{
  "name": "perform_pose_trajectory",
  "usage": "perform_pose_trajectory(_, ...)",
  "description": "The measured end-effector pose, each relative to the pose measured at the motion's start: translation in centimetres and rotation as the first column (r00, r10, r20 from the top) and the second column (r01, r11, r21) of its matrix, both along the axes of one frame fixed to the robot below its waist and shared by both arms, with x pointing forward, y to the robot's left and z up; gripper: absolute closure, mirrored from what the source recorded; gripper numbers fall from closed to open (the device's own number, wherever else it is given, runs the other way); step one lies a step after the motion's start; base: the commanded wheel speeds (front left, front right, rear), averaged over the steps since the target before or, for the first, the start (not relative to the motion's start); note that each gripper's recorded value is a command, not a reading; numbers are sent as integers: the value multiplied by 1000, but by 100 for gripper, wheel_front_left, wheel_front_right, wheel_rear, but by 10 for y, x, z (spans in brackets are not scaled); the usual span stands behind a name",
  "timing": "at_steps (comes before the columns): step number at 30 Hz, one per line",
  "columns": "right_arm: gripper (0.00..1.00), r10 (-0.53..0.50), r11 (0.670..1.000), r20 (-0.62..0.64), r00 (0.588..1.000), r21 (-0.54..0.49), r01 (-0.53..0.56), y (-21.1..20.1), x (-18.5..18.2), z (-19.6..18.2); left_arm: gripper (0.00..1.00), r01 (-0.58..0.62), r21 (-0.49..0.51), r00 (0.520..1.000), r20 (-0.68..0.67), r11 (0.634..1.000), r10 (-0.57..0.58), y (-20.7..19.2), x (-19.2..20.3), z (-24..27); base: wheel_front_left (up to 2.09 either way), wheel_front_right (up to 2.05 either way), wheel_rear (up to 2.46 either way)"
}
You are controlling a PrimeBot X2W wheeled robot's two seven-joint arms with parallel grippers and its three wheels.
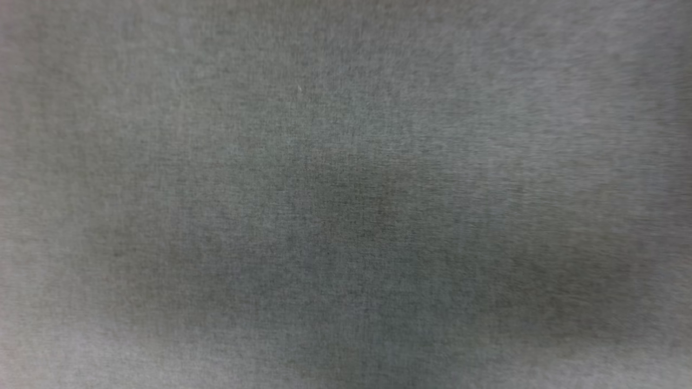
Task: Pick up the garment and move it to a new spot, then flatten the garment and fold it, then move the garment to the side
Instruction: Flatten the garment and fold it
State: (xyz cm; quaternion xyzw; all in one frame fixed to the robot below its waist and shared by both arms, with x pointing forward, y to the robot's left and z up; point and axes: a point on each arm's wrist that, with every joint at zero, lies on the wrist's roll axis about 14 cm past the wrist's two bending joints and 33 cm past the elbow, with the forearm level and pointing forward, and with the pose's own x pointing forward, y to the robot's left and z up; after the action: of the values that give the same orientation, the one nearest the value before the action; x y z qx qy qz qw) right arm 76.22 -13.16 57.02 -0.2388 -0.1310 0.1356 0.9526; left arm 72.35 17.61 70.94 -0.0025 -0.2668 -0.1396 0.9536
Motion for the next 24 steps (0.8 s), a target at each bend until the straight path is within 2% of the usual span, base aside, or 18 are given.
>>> perform_pose_trajectory(3, 100, -5, 1000, -77, 997, 0, 5, 5, 1, -49, 100, -4, 4, 995, -98, 1000, 4, 0, 8, -54, 0, 0, 0)
perform_pose_trajectory(6, 100, 10, 1000, -114, 993, 3, -10, 17, 1, -72, 100, 2, 15, 988, -156, 1000, 1, -1, 7, -83, 0, 0, 0)
perform_pose_trajectory(9, 100, 37, 999, -148, 988, 35, -32, 32, -4, -85, 100, -5, -3, 975, -223, 1000, 4, 4, 3, -105, 0, 0, 0)
perform_pose_trajectory(13, 100, 66, 997, -184, 981, 44, -59, 43, -16, -91, 100, 24, 28, 946, -323, 999, -14, -3, -10, -135, 0, 0, 0)
perform_pose_trajectory(24, 100, 112, 990, -326, 939, 122, -76, 40, -71, -108, 100, 159, 112, 788, -613, 981, -58, -6, -92, -191, 0, 0, 0)
